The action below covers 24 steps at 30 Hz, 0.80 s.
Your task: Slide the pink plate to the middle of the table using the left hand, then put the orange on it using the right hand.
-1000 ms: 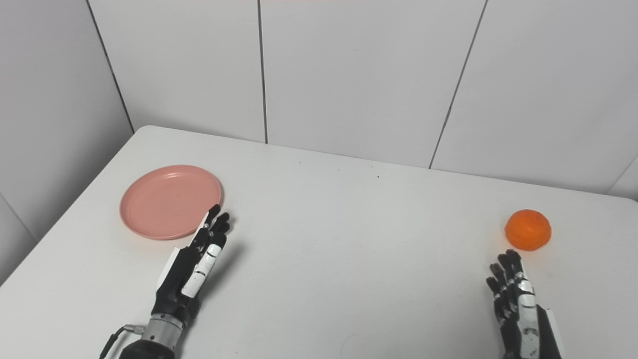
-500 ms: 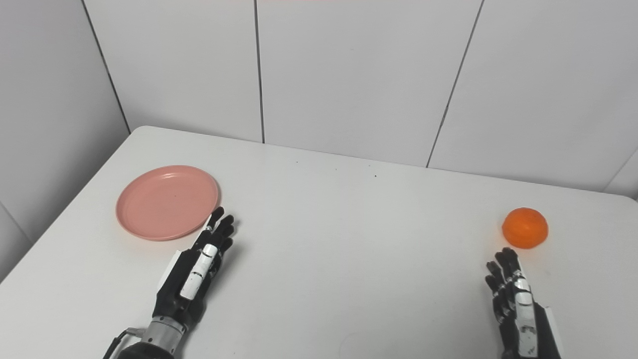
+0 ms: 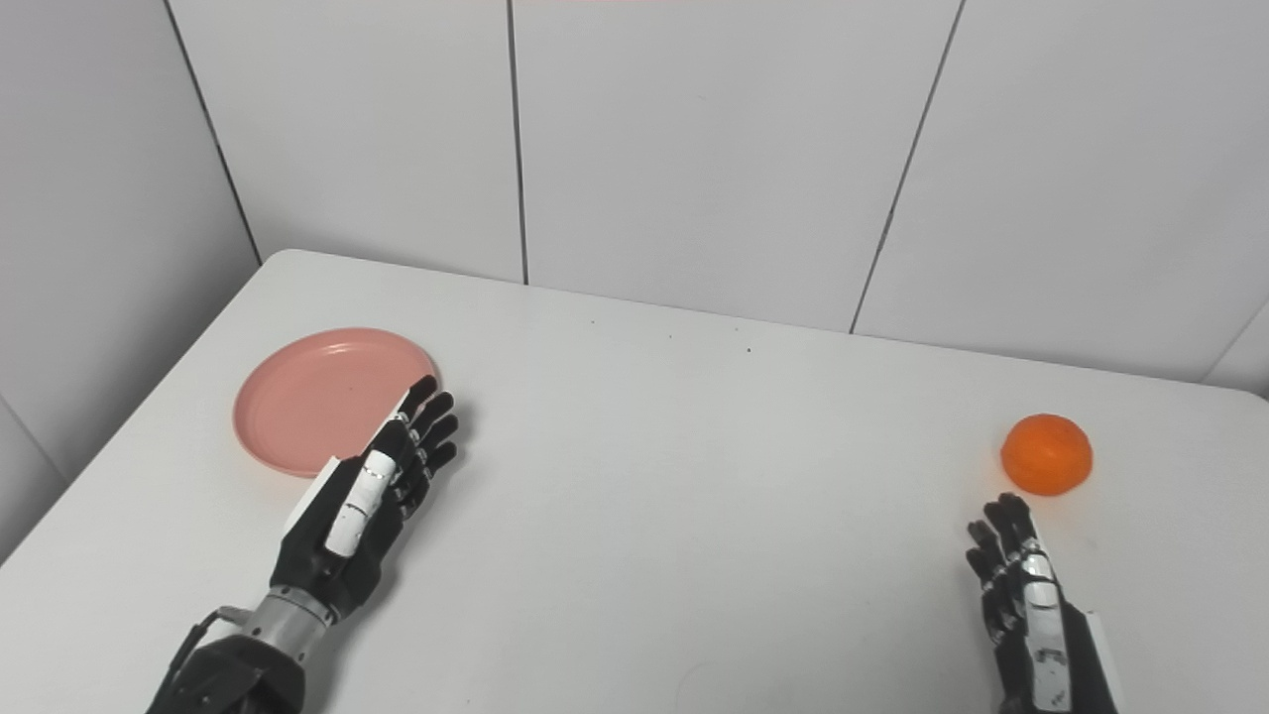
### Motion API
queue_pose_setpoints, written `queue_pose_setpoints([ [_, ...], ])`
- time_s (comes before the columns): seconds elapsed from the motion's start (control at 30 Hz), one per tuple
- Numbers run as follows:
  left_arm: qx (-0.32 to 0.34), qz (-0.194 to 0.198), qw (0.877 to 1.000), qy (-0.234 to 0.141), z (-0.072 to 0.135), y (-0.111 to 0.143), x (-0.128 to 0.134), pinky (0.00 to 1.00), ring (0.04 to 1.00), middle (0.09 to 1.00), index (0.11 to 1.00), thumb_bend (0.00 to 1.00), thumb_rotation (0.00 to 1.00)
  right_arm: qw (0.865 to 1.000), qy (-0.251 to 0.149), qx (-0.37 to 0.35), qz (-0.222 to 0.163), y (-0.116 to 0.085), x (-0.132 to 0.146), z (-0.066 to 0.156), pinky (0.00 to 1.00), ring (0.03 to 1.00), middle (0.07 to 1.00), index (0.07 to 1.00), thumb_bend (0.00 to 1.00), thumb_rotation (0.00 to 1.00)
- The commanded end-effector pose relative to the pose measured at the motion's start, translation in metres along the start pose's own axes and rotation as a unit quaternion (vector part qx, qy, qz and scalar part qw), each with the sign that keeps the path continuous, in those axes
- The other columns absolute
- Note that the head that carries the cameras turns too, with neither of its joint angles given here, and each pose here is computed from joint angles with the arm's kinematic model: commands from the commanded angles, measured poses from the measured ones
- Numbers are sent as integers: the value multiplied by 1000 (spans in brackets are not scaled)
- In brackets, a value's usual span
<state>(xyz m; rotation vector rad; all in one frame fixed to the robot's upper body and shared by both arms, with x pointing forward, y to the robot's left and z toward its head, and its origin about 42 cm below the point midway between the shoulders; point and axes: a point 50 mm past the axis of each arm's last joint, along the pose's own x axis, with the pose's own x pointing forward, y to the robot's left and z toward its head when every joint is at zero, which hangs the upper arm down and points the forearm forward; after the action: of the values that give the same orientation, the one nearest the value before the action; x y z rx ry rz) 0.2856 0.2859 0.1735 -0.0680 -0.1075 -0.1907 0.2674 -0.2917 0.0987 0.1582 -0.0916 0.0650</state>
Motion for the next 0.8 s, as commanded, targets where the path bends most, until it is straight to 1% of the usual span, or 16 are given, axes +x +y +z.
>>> queue_pose_setpoints([
  [0.0,-3,-37,998,-43,28,14,25,1000,1000,1000,996,901,775,995,90,28,-26,-5,-41,-54,993,966,974,965,698,934],
  [0.07,-3,-47,998,-50,33,34,37,1000,1000,1000,977,900,757,995,89,28,-26,-5,-41,-54,994,967,976,966,695,932],
  [0.1,-3,-51,997,-55,34,46,42,1000,1000,1000,971,904,765,995,89,28,-25,-4,-41,-54,994,966,974,963,693,933],
  [0.13,-3,-54,997,-59,34,54,46,1000,1000,1000,975,904,779,995,89,28,-25,-4,-41,-54,991,965,973,961,692,929],
  [0.2,-9,-73,995,-66,32,81,57,1000,1000,1000,988,906,789,995,90,29,-26,-3,-41,-53,988,964,971,958,693,928],
  [0.27,-15,-80,994,-67,35,103,65,986,995,998,985,929,774,995,90,29,-25,-2,-41,-53,984,961,972,955,685,931],
  [0.37,-13,-77,995,-60,43,124,72,964,977,974,978,943,751,995,94,30,-23,-2,-41,-53,994,963,974,953,694,928],
  [0.43,-9,-74,996,-52,48,133,74,996,972,972,966,966,751,995,94,30,-23,-2,-41,-54,986,956,967,941,699,916],
  [0.47,-12,-73,996,-54,51,139,75,997,971,972,966,967,751,995,93,29,-23,-2,-41,-54,986,955,967,941,699,915],
  [0.5,-16,-73,996,-57,52,142,76,999,974,980,967,939,763,995,93,29,-24,-2,-41,-54,985,956,967,942,698,914],
  [0.57,-25,-57,996,-68,54,152,78,1000,981,981,961,917,763,995,93,29,-25,-2,-41,-54,982,955,967,944,700,910],
  [0.67,-33,-4,996,-79,55,164,79,988,980,968,941,922,725,995,93,32,-25,-2,-41,-54,981,950,962,939,706,893],
  [0.73,-42,13,995,-84,55,171,78,996,989,976,965,912,719,995,93,33,-25,-2,-41,-55,976,947,959,936,705,888],
  [0.77,-44,24,995,-85,54,179,76,998,990,978,969,910,719,995,92,31,-25,-2,-42,-54,975,947,959,936,705,888],
])
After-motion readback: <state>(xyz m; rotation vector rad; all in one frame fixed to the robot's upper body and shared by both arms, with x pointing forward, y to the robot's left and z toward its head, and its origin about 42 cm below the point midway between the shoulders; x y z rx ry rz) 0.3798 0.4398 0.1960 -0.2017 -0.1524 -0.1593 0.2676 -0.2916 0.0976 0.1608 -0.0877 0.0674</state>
